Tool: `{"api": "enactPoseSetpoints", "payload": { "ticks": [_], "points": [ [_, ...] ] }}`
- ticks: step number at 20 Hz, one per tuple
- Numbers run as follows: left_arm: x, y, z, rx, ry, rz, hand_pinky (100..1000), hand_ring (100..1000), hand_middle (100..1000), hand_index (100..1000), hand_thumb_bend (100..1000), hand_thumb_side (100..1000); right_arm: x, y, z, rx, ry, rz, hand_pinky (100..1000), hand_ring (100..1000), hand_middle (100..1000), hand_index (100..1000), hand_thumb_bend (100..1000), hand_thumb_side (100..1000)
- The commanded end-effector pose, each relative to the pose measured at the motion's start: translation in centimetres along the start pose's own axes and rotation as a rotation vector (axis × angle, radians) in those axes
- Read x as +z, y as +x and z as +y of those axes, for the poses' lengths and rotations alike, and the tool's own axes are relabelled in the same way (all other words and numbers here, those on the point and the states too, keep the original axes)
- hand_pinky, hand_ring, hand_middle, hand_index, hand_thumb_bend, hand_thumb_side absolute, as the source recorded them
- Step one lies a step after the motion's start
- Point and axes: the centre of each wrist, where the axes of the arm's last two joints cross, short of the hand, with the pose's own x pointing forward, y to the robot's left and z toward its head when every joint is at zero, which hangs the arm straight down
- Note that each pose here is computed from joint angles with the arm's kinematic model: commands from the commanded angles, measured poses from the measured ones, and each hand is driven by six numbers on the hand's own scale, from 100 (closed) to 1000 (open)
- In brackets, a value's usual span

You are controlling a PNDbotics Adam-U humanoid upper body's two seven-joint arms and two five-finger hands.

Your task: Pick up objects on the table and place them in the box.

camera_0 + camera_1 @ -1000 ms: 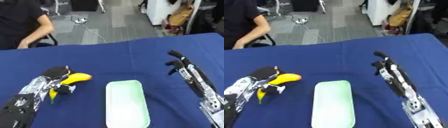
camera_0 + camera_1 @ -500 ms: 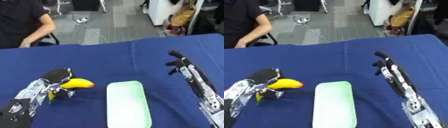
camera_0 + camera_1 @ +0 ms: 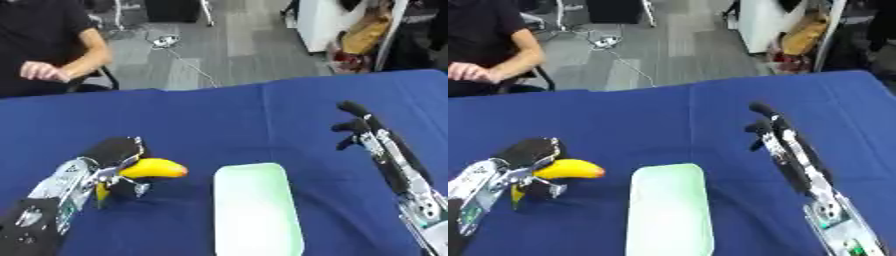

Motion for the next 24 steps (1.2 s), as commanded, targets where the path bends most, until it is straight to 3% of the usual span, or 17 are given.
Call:
{"api": "enactPoseSetpoints", "payload": {
  "ticks": [1,5,8,24],
  "points": [
    [0.1,-0.1,3.8,-0.023,0.084,-0.059,100,100,100,152,100,246,-0.2,0.3,-0.5,0.004,-0.013,-0.010,557,757,938,996,149,1000],
    [0.1,1.6,9.2,-0.024,0.214,-0.175,100,100,100,152,100,253,0.1,0.0,-0.4,0.003,-0.011,0.003,557,758,938,997,140,1000],
    [0.4,2.6,11.0,-0.013,0.239,-0.215,100,100,100,152,100,253,0.2,-0.1,-0.4,0.002,-0.011,0.007,557,758,938,997,136,1000],
    [-0.7,5.9,12.2,-0.031,0.202,-0.345,100,100,100,157,100,250,0.1,-0.1,-0.2,0.001,-0.007,0.003,558,758,938,997,128,1000]
  ]
}}
